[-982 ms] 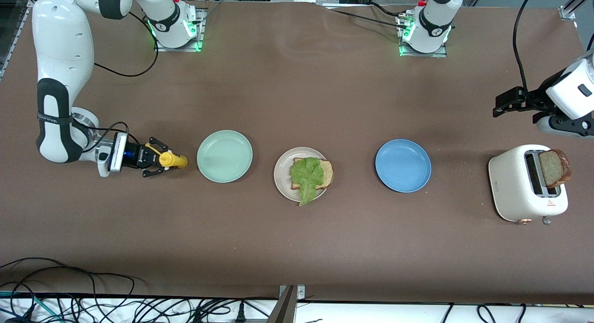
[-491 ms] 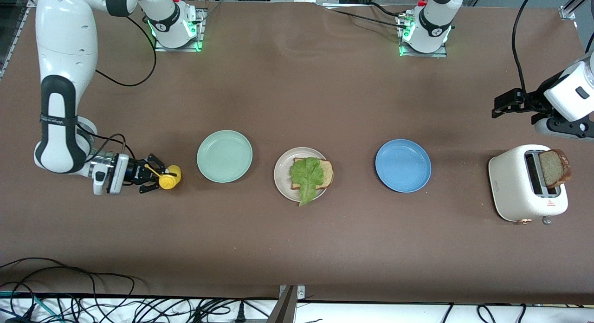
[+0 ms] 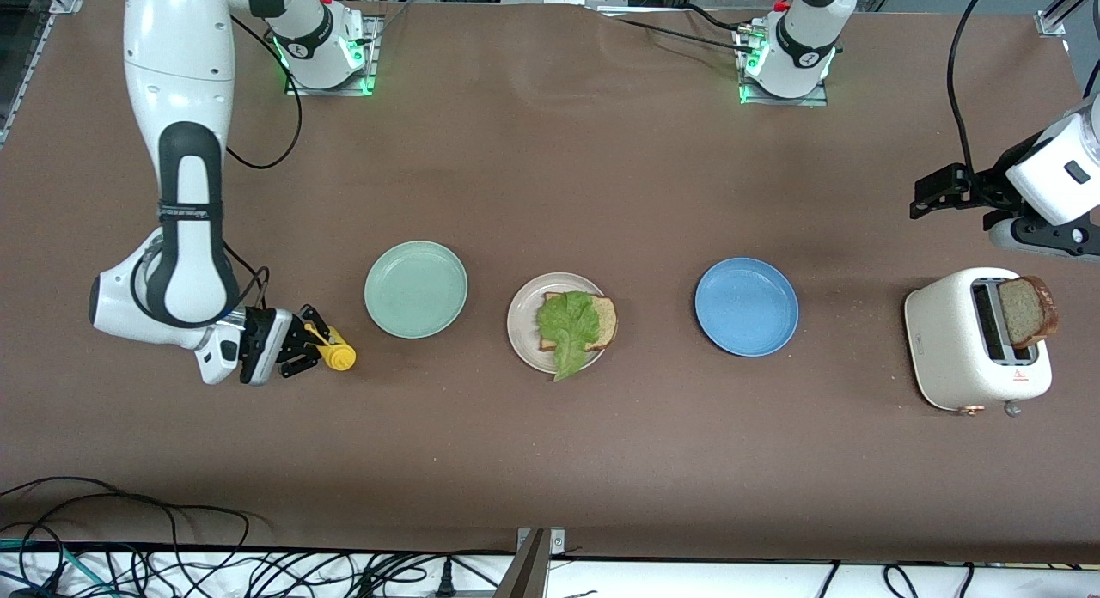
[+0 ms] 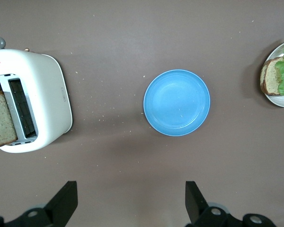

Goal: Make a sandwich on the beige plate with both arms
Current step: 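Lift the squeeze bottle and carry it over the beige plate, then tilt the squeeze bottle over the lettuce with the right gripper, then return the bottle toward its spot while the left gripper reaches the toaster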

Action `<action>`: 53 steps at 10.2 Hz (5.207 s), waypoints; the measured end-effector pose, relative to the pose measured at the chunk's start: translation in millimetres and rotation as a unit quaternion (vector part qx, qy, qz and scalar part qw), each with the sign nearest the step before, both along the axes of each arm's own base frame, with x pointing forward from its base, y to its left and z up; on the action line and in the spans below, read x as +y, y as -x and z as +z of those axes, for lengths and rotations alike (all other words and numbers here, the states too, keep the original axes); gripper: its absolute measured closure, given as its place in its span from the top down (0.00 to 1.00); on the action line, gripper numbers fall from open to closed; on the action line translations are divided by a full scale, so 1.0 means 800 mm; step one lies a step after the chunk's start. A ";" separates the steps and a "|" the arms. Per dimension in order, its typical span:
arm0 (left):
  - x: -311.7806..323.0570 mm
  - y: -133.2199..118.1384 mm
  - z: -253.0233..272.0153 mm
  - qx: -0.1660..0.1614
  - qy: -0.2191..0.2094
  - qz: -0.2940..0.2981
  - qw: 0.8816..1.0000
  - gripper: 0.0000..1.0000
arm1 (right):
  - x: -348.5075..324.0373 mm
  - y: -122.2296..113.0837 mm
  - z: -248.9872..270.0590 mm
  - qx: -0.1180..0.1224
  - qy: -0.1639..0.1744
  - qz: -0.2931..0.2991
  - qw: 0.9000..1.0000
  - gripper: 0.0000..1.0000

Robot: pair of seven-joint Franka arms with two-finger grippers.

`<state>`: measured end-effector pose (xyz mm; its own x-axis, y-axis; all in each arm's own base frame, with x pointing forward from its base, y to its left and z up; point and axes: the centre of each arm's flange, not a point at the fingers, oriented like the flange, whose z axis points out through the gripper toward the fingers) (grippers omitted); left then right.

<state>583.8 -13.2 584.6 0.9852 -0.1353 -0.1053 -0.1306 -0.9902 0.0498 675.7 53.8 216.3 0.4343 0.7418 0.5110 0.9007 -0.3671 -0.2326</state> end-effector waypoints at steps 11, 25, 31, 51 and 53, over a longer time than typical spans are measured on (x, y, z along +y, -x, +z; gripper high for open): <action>0.000 -0.001 -0.001 0.000 0.000 0.000 1.000 1.00 | 0.262 0.038 0.134 -0.009 0.311 0.076 0.947 0.05; 0.022 -0.009 -0.020 0.013 -0.002 0.016 1.000 1.00 | 0.456 0.116 0.144 -0.200 0.490 0.245 0.812 0.05; 0.084 -0.030 -0.049 0.005 -0.087 0.033 0.996 1.00 | 0.313 0.050 0.229 -0.114 0.322 0.058 0.938 0.05; 0.308 -0.064 -0.281 0.027 -0.056 0.007 0.998 0.37 | -0.097 0.097 0.018 -0.072 -0.271 0.052 0.958 0.05; 0.310 -0.064 -0.280 0.025 -0.057 0.008 0.998 0.12 | -0.099 0.104 -0.013 -0.083 -0.295 0.059 0.950 0.05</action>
